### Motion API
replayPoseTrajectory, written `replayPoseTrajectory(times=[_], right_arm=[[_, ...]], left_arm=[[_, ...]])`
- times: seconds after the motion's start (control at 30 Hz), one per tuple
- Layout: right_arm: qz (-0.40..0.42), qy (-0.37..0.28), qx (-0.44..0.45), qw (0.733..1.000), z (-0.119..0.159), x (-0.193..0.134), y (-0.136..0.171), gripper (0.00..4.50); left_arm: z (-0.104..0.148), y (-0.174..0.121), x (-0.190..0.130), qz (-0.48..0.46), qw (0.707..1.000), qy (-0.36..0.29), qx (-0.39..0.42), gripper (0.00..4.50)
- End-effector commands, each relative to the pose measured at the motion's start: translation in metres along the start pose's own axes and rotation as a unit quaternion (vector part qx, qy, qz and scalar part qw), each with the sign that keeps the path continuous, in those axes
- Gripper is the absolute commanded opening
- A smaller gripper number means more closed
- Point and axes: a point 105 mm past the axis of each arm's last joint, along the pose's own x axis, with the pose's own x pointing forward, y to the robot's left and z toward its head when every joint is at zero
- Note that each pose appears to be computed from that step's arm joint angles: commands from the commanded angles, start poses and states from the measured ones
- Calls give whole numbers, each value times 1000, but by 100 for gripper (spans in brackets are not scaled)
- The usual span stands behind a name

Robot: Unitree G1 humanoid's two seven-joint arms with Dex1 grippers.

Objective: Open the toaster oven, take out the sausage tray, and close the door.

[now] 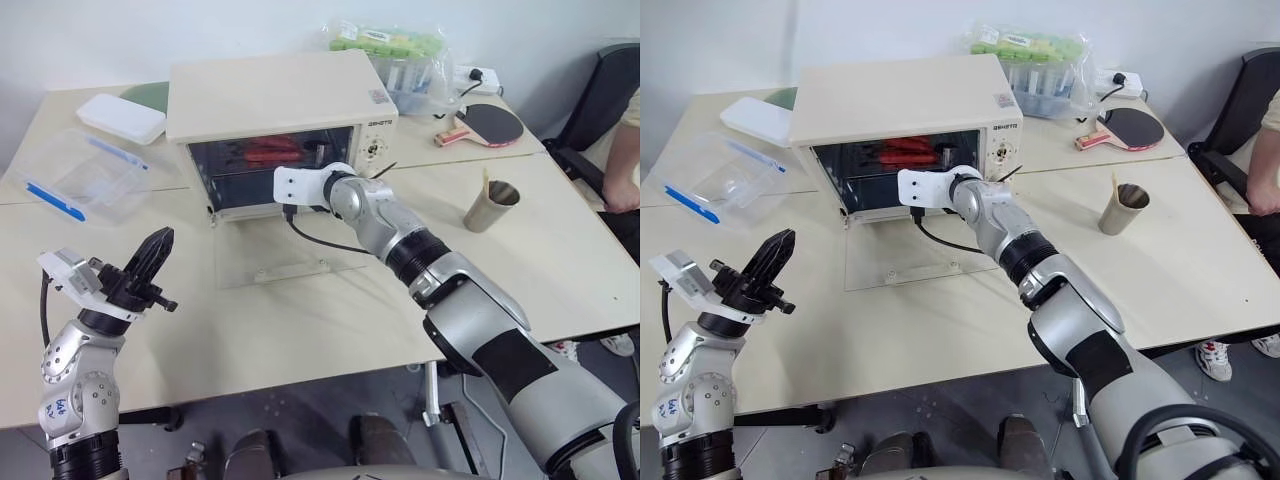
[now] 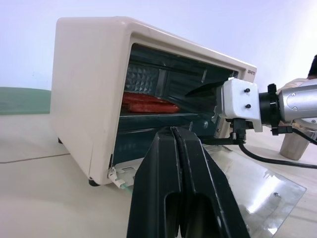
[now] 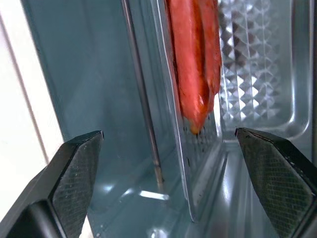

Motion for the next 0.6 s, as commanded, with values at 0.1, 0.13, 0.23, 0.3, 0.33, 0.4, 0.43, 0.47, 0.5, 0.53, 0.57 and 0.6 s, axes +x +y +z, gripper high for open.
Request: replayPoseTrajectory(times=[0.1, 0.13, 0.23, 0.3, 0.33, 0.4, 0.43, 0.47, 0.5, 0.53, 0.57, 0.6], right_arm=[[-22, -10, -7, 1000, 10, 1, -12, 397], [-22, -9, -7, 1000, 10, 2, -11, 363], [-25, -9, -11, 1000, 9, 2, -10, 262], [-28, -6, -14, 999, 7, 3, -10, 199], [-30, -6, -19, 999, 7, 3, -11, 168], [-37, -7, -27, 999, 7, 3, -13, 99], [-40, -7, -31, 999, 8, 3, -15, 68], [-43, -7, -33, 999, 8, 3, -15, 34], [-45, -8, -36, 998, 8, 3, -16, 5], [-47, -9, -40, 998, 9, 3, -16, 0], [-48, -10, -42, 998, 9, 3, -17, 0], [-49, -10, -43, 998, 9, 3, -17, 0]], left_arm=[[14, -4, 4, -14, 1000, -24, 11, 0], [14, -3, 4, -12, 1000, -26, 10, 0], [13, -4, 4, -15, 1000, -24, 2, 0], [13, -4, 4, -18, 1000, -21, -2, 19], [12, -4, 4, -18, 1000, -20, -5, 39], [13, -3, 5, -18, 1000, -20, -5, 87], [12, -3, 6, -18, 1000, -20, -4, 111], [12, -2, 6, -17, 1000, -19, -4, 140], [13, -2, 7, -19, 1000, -20, -5, 166], [13, -3, 7, -21, 1000, -20, -6, 191], [13, -3, 8, -22, 1000, -21, -8, 230], [13, -3, 9, -23, 999, -21, -8, 252]])
